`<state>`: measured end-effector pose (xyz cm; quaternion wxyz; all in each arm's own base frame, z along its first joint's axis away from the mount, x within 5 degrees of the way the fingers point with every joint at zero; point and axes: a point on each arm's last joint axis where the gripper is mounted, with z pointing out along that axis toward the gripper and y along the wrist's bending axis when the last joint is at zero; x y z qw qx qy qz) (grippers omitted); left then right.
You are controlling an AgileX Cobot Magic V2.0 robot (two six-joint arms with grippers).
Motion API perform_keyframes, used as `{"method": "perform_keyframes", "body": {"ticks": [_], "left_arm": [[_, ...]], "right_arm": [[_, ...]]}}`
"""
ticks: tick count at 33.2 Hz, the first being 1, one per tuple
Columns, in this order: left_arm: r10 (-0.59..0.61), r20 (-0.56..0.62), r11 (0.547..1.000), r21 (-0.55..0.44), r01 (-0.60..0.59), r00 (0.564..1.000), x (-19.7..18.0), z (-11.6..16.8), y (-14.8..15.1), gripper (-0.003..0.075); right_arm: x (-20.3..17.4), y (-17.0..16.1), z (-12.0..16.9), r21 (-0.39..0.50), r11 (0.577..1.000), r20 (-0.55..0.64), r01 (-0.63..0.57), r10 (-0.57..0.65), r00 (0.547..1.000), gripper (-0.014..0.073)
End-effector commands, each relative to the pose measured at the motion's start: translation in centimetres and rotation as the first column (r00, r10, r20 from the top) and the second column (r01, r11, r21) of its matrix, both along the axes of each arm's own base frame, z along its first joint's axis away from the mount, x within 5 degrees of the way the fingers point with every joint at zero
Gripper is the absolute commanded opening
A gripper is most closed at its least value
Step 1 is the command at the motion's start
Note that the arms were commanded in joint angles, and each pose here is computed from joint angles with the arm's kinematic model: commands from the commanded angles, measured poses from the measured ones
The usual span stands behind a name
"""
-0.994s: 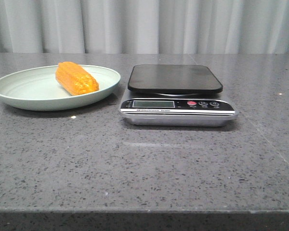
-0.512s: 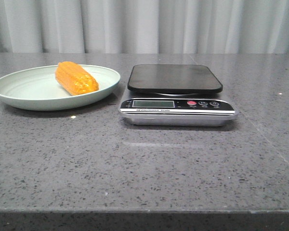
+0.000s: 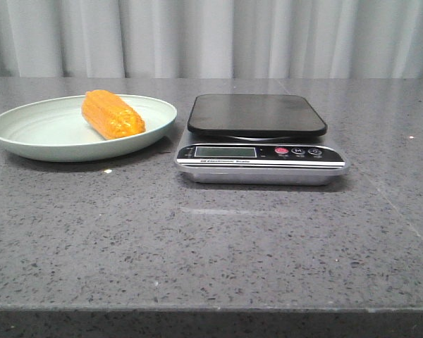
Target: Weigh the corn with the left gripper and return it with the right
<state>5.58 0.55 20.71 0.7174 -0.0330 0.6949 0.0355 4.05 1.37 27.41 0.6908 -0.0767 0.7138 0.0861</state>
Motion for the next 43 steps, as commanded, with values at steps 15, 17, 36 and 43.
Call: {"method": "perform_keyframes", "body": {"ticks": [15,17,36,43], "left_arm": [[-0.003,0.095,1.000,-0.002,0.003,0.995,-0.2,0.6,0.0,0.0132],[-0.003,0.095,1.000,-0.002,0.003,0.995,-0.2,0.6,0.0,0.0132],[-0.003,0.093,1.000,-0.002,0.003,0.996,-0.2,0.6,0.0,0.0132],[-0.003,0.093,1.000,-0.002,0.003,0.996,-0.2,0.6,0.0,0.0132]], "right_arm": [[0.6,-1.1,-1.8,-0.048,0.981,0.251,0.186,-0.169,0.953,0.0150],[0.6,-1.1,-2.8,-0.028,0.981,0.296,0.193,-0.176,0.939,0.0150],[1.2,-1.2,-5.2,0.031,0.981,0.279,0.194,-0.195,0.940,0.0150],[1.2,-1.2,-5.2,0.037,0.980,0.277,0.197,-0.199,0.940,0.0150]]}}
